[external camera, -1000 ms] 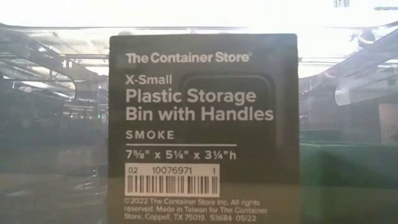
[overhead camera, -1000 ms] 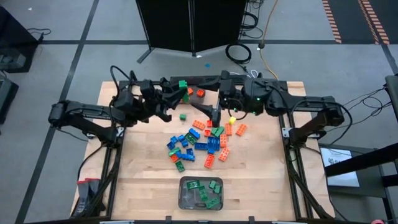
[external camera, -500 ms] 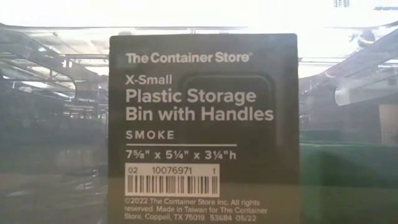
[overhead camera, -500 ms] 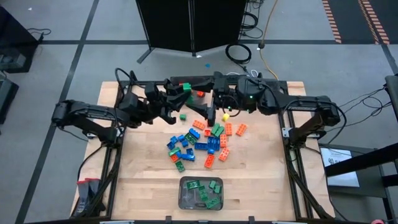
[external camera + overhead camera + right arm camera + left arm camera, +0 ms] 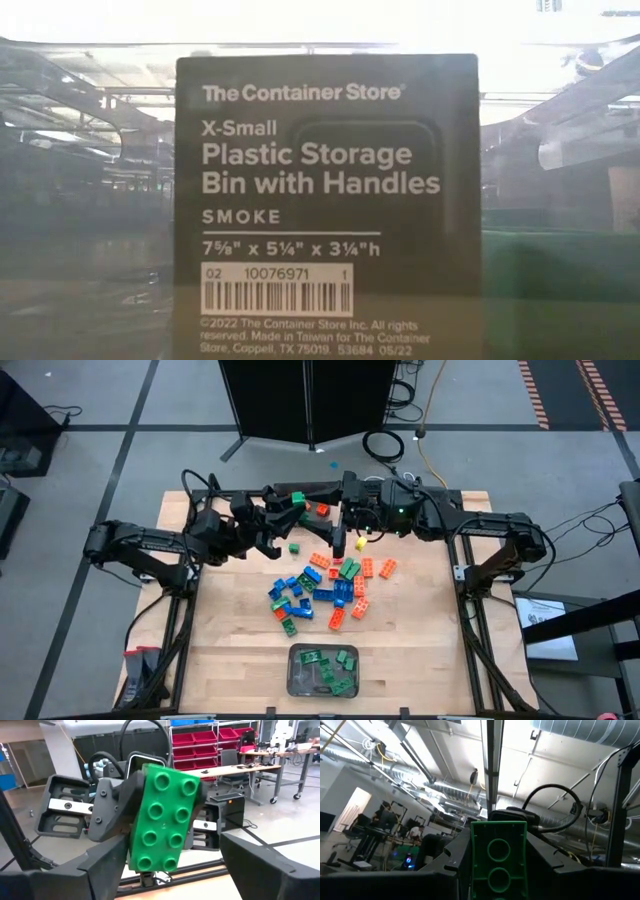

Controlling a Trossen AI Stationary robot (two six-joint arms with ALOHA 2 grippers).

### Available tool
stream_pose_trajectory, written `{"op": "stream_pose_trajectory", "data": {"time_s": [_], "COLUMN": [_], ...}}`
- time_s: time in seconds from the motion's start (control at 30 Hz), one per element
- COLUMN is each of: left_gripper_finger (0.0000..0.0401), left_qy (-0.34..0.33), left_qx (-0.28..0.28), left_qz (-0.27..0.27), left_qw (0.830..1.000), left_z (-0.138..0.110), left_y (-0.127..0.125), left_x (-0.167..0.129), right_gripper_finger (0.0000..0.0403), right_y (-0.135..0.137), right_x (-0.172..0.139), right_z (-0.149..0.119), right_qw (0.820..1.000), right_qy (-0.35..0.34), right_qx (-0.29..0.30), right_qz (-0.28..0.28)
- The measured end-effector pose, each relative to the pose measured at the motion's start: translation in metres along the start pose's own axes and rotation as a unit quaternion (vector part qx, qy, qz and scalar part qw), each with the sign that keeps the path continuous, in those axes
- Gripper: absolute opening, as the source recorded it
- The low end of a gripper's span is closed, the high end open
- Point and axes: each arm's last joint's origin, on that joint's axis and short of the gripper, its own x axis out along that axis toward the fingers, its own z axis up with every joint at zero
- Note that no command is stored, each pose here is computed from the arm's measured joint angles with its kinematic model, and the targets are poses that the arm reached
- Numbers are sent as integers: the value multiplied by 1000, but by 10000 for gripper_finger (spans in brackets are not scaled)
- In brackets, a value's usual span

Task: Sort blocks
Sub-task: Put the green game piece into the bottom black bin

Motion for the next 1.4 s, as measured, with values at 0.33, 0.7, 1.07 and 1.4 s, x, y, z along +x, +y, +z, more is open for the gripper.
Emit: {"op": "stream_pose_trajectory", "data": {"time_s": [0.33, 0.7, 1.07, 1.4], "left_gripper_finger": [123, 123, 224, 296], "left_qy": [3, 5, 18, 75], "left_qx": [1, 10, -7, 14], "left_qz": [2, -4, -4, 9], "left_qw": [1000, 1000, 1000, 997], "left_z": [-1, -1, -2, 17], "left_y": [0, 0, 0, -2], "left_x": [0, 0, 0, -11], "right_gripper_finger": [250, 126, 123, 123], "right_y": [0, 1, 0, -2], "right_x": [5, 5, 4, -20], "right_z": [-5, -4, -5, 13], "right_qw": [1000, 999, 999, 998], "right_qy": [6, 7, 10, 5], "right_qx": [-15, -25, -52, -64], "right_qz": [3, 19, 11, -25]}}
